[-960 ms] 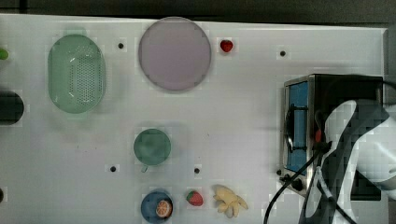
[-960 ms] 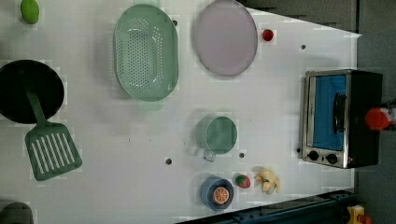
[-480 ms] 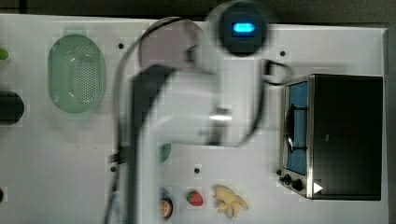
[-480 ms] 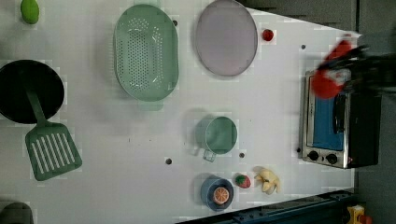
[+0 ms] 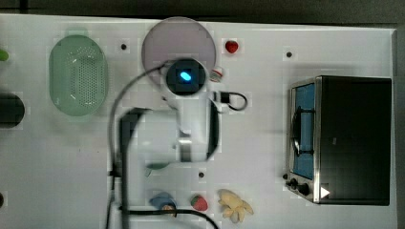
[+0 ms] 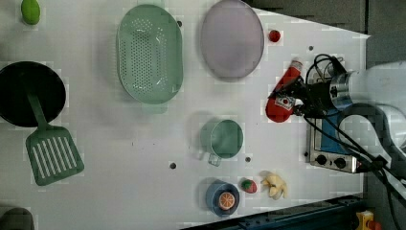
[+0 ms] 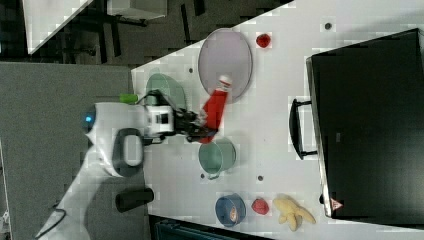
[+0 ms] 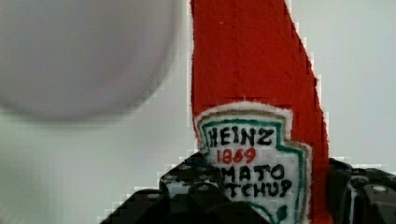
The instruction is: Pick Ketchup from oven and place it on table.
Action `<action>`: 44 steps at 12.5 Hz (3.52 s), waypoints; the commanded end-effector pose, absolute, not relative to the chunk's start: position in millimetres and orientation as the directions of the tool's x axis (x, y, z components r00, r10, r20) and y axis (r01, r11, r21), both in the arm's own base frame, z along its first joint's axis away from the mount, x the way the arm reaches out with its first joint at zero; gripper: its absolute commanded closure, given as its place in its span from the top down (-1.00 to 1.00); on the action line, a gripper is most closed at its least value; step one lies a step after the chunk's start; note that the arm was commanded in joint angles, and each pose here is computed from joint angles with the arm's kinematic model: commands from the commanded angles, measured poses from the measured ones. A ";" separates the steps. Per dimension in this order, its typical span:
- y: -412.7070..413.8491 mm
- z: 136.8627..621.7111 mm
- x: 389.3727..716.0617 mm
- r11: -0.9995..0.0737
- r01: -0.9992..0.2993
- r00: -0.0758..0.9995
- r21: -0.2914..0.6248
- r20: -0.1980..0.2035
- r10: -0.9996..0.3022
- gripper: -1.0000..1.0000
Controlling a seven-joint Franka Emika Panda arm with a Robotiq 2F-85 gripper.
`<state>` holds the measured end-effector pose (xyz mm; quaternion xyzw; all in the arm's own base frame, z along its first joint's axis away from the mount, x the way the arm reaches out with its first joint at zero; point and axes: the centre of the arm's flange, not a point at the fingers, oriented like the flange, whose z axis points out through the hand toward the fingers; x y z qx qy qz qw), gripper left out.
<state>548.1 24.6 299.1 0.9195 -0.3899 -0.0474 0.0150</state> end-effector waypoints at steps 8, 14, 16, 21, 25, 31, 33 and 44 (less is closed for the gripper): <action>-32.5 203.6 525.8 -0.593 -0.802 0.593 0.076 -0.024 -0.805 0.69; -31.1 313.6 549.8 -0.505 -0.861 0.504 -0.068 0.029 -0.863 1.00; -29.4 395.2 555.1 -0.510 -0.855 0.512 -0.093 0.008 -0.859 1.00; -33.3 560.3 550.0 -0.515 -0.851 0.516 -0.101 0.019 -0.857 1.00; -35.5 600.2 531.8 -0.521 -0.853 0.521 0.029 -0.020 -0.853 1.00; -34.4 592.6 534.1 -0.522 -0.852 0.521 0.048 -0.030 -0.853 1.00; -34.3 590.5 535.2 -0.522 -0.851 0.521 0.052 -0.031 -0.853 1.00; -34.2 589.0 535.9 -0.522 -0.851 0.521 0.055 -0.032 -0.853 1.00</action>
